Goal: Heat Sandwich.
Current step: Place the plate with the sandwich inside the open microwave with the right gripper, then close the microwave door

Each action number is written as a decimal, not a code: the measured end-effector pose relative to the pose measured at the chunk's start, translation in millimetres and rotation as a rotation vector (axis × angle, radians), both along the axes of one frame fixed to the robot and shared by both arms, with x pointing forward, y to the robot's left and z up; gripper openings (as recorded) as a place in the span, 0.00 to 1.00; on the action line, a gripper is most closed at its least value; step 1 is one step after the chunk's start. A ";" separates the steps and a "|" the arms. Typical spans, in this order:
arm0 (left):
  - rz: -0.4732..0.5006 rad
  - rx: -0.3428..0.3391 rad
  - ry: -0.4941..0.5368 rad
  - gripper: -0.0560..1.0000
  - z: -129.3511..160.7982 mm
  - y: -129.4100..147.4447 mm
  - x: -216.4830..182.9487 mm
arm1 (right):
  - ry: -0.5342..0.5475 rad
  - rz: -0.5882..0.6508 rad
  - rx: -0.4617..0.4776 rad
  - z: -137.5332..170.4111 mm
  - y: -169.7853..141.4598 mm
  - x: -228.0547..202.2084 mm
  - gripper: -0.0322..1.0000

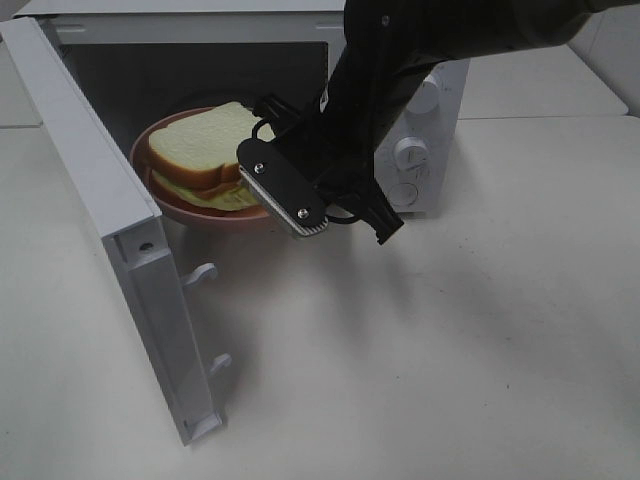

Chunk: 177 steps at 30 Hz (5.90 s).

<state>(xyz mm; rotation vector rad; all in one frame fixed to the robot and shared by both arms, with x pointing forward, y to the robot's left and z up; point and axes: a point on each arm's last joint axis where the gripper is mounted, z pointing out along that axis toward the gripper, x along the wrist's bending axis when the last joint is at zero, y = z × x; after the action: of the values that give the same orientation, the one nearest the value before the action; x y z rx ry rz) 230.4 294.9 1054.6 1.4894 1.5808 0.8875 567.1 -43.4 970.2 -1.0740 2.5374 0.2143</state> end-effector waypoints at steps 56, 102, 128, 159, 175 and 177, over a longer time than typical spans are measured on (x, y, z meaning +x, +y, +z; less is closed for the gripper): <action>0.000 0.000 0.000 0.97 0.0 0.0 0.0 | -0.013 -0.332 0.079 -26.6 70.2 99.9 0.05; 0.000 0.000 0.000 0.97 0.0 0.0 0.0 | 0.015 -0.436 0.167 -45.0 70.2 100.9 0.74; 0.000 0.000 0.000 0.97 0.0 0.0 0.0 | -0.017 -0.458 0.217 -20.1 42.3 78.5 0.82; 0.000 0.000 0.000 0.97 0.0 0.0 0.0 | 0.009 -0.531 0.238 15.1 -24.6 -12.3 0.77; 0.000 0.000 0.000 0.97 0.0 0.0 0.0 | 0.095 -0.745 0.305 29.4 -66.1 -69.0 0.77; 0.000 0.000 0.000 0.97 0.0 0.0 0.0 | 0.099 -0.761 0.314 30.9 -68.3 -71.9 0.77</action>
<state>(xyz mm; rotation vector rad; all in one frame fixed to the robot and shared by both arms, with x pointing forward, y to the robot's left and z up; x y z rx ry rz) 230.4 294.9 1054.6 1.4894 1.5808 0.8875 495.2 -111.7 1001.1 0.0450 2.6726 0.4332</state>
